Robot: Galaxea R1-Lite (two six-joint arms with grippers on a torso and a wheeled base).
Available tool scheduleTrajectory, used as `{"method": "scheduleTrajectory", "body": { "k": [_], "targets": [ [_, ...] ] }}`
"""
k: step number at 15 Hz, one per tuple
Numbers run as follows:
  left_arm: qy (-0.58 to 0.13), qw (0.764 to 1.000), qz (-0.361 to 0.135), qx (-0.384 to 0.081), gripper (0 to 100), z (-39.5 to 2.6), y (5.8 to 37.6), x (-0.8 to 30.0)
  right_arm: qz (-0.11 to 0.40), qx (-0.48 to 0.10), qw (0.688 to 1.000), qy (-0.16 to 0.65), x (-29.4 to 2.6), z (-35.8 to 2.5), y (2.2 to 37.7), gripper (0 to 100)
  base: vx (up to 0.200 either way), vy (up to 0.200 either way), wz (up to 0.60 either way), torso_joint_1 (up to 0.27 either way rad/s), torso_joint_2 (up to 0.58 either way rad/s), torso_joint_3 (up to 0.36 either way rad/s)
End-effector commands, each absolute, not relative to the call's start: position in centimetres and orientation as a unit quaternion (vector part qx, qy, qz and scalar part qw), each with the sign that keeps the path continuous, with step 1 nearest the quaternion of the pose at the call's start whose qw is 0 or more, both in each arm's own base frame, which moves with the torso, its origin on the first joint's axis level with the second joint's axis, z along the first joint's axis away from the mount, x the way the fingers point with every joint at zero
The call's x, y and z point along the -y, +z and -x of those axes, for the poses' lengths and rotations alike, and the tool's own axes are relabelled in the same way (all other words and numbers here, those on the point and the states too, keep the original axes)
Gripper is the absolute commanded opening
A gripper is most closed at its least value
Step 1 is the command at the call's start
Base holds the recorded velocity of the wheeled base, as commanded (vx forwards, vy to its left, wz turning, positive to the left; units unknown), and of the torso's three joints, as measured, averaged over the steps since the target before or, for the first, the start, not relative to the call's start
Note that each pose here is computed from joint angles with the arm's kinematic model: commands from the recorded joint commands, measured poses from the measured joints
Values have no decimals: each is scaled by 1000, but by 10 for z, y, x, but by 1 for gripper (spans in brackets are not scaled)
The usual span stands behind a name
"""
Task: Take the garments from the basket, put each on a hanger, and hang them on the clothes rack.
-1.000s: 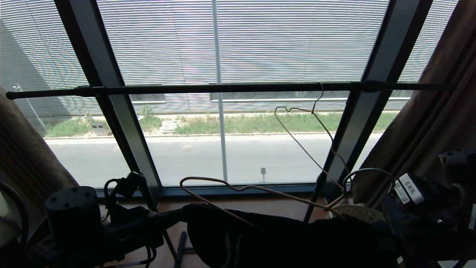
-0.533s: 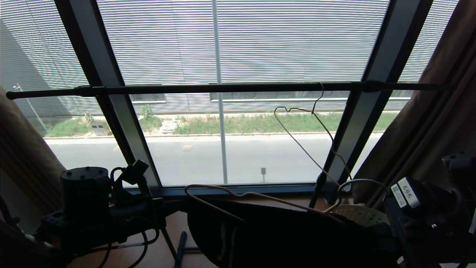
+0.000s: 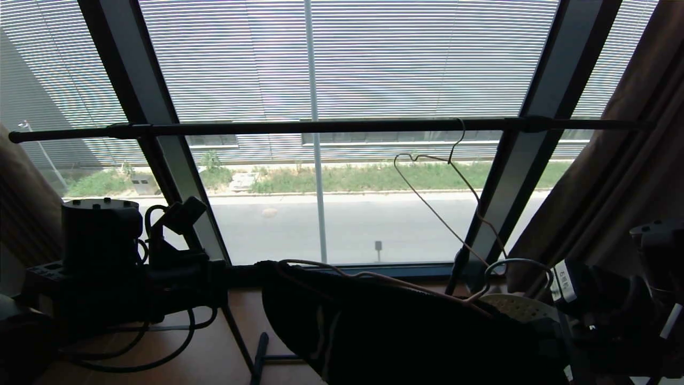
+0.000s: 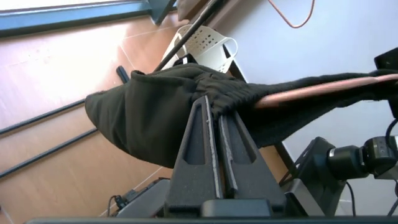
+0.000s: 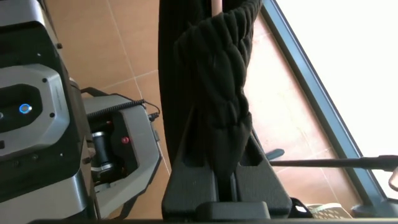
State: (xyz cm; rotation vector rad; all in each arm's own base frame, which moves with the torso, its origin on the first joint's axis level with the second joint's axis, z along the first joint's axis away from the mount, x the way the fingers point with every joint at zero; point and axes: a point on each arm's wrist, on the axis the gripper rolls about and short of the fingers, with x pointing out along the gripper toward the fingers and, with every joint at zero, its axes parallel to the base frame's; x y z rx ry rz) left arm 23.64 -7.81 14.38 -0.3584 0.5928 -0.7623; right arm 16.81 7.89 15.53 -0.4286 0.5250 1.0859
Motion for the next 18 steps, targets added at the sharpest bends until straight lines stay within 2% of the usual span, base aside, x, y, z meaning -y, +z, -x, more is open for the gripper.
{"method": "scheduleTrajectory", "body": {
  "k": [1,6,10,12,16,18],
  "targets": [
    [-375,875,167,-256,0,-231,167,78,201,-253,800,506,-80,-170,152,0,0,0,0,0,0,0],
    [-386,873,161,-250,0,-224,180,81,226,-284,808,464,-81,-178,145,0,0,0,0,0,0,0],
    [-415,857,152,-266,0,-216,205,97,254,-302,813,428,-82,-185,139,0,0,0,0,0,0,0],
    [-432,848,124,-279,0,-216,216,108,258,-296,810,436,-88,-185,141,0,0,0,0,0,0,0],
    [-404,857,80,-309,0,-230,217,149,273,-282,818,421,-92,-187,144,0,0,0,0,0,0,0],
    [-424,845,69,-317,0,-231,218,169,285,-280,825,399,-92,-188,144,0,0,0,0,0,0,0]
  ]
}}
